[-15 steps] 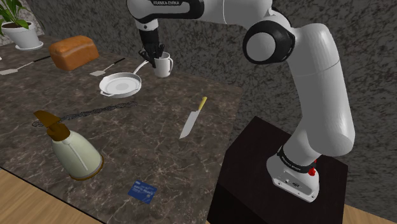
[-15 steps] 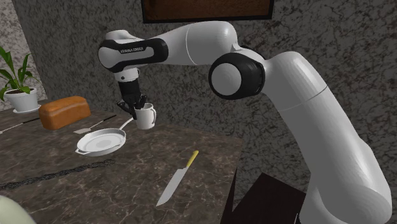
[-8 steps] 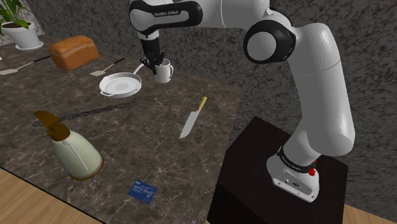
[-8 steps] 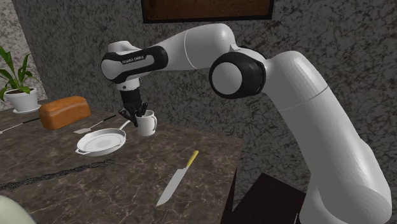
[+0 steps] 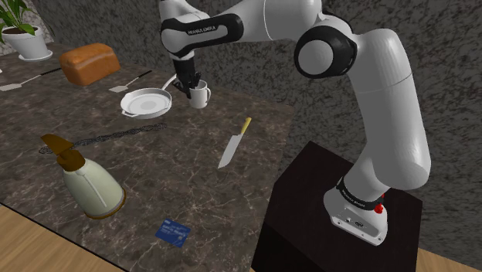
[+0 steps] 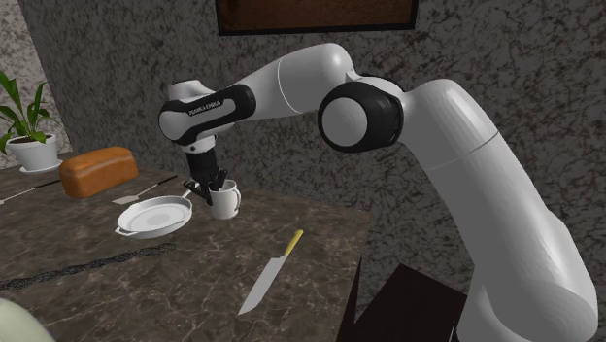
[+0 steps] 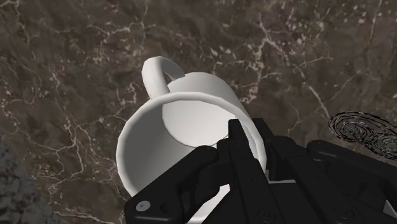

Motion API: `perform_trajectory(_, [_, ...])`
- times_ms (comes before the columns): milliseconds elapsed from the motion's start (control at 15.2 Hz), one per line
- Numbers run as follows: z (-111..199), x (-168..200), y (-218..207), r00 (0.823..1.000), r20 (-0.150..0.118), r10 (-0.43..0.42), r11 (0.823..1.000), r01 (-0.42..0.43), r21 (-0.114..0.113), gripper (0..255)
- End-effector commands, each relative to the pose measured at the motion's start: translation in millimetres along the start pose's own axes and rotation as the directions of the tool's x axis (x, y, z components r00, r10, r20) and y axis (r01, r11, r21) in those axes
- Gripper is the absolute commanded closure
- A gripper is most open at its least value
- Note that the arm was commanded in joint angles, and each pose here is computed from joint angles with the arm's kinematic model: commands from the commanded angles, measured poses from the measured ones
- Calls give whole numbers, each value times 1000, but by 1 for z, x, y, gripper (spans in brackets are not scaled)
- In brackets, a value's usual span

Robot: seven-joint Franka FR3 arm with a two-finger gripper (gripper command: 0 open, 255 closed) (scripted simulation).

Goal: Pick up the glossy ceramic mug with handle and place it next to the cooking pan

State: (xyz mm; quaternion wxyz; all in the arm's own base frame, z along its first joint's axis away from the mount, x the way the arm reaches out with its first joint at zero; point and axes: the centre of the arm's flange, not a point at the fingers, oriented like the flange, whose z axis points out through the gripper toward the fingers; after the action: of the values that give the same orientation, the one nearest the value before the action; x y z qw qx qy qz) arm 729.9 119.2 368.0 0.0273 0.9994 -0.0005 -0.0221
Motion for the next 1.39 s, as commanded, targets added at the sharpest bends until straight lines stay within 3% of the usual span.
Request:
perform_trajectory(0, [12, 0, 0, 1000, -1, 0, 1000, 0, 0, 255])
perform_trajectory(396, [43, 2, -2, 1000, -1, 0, 1000, 0, 0, 255])
perform_trajectory(924, [43, 2, -2, 1000, -1, 0, 1000, 0, 0, 255])
perform_trajectory(990, [42, 2, -2, 1000, -1, 0, 1000, 0, 0, 0])
perform_trajectory(1320, [42, 2, -2, 1000, -1, 0, 1000, 0, 0, 0])
